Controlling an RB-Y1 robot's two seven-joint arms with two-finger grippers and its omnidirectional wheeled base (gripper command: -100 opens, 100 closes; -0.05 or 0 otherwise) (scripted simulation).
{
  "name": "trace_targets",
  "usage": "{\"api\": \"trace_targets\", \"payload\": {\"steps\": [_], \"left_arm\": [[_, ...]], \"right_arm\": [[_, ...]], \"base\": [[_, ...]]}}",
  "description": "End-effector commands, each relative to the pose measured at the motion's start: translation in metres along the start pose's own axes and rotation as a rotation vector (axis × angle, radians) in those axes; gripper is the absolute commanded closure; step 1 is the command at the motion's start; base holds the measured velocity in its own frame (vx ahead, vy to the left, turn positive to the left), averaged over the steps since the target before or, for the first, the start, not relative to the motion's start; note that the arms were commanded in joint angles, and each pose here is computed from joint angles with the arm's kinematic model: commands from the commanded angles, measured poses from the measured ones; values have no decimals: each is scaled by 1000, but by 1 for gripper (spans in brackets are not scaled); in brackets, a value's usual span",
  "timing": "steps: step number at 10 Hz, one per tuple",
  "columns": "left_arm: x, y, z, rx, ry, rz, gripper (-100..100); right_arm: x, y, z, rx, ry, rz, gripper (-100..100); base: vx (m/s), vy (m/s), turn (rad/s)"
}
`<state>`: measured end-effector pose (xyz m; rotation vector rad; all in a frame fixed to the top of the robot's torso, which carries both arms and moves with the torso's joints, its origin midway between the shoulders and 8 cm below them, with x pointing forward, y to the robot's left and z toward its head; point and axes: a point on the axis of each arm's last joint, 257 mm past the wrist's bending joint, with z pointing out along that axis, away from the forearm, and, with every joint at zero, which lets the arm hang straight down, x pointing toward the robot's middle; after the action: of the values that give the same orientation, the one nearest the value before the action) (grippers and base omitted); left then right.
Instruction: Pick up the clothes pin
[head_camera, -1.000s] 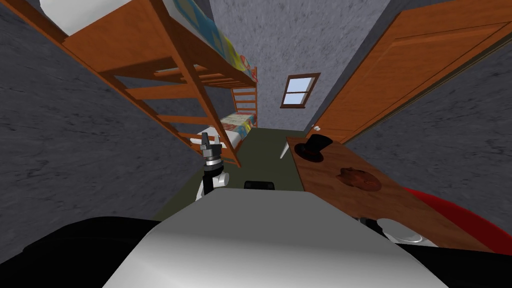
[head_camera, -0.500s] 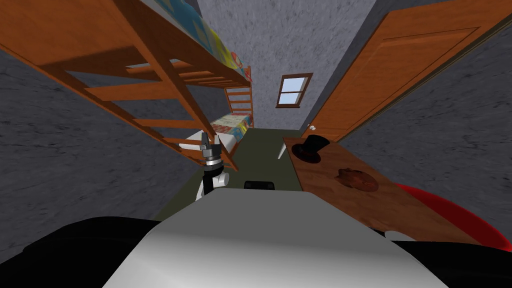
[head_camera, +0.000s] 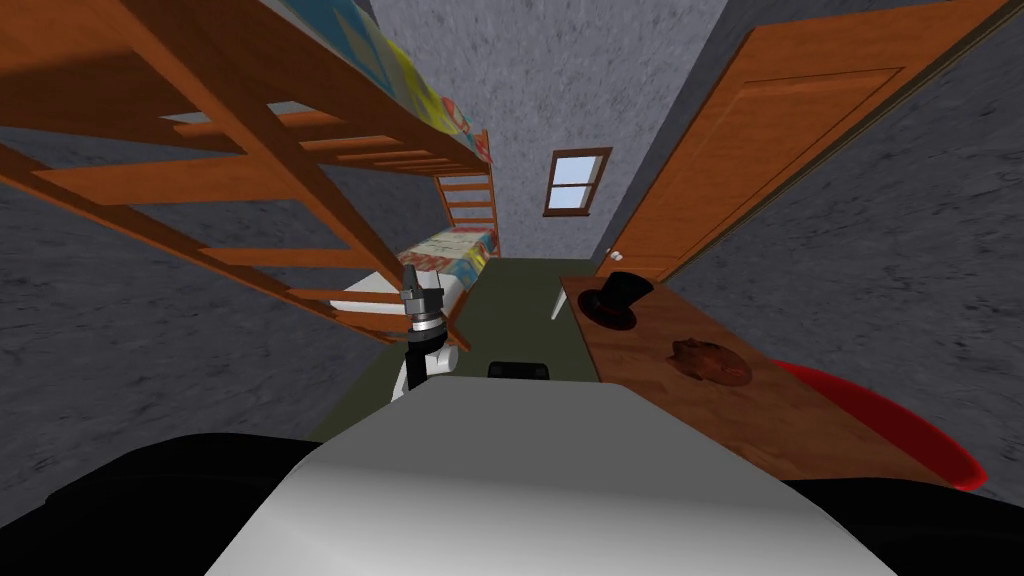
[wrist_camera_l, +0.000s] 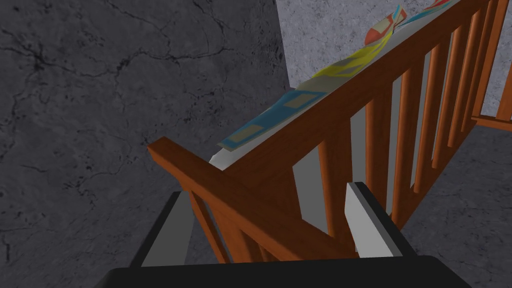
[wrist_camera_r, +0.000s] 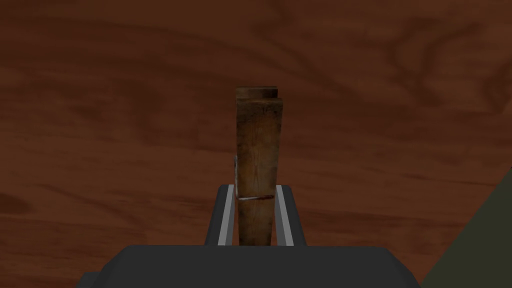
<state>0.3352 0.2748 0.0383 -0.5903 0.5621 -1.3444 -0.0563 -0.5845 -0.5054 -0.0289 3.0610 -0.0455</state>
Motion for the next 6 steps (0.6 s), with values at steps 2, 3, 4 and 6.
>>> {"api": "trace_targets", "payload": {"steps": [2,3,4,6], "left_arm": [[0,0,0,0,0,0,0],[0,0,0,0,0,0,0],[0,0,0,0,0,0,0],[0,0,0,0,0,0,0]], "right_arm": [[16,8,-8,5,3,-16,100],[26,20,-10,-16,12,-18,100],[30,30,-11,-35,14,-21,100],[45,45,-19,-44,18,-30,100]], "base": [[105,-21,-85],[156,-34,-137],[81,-5,1],[157,2,-153]]}}
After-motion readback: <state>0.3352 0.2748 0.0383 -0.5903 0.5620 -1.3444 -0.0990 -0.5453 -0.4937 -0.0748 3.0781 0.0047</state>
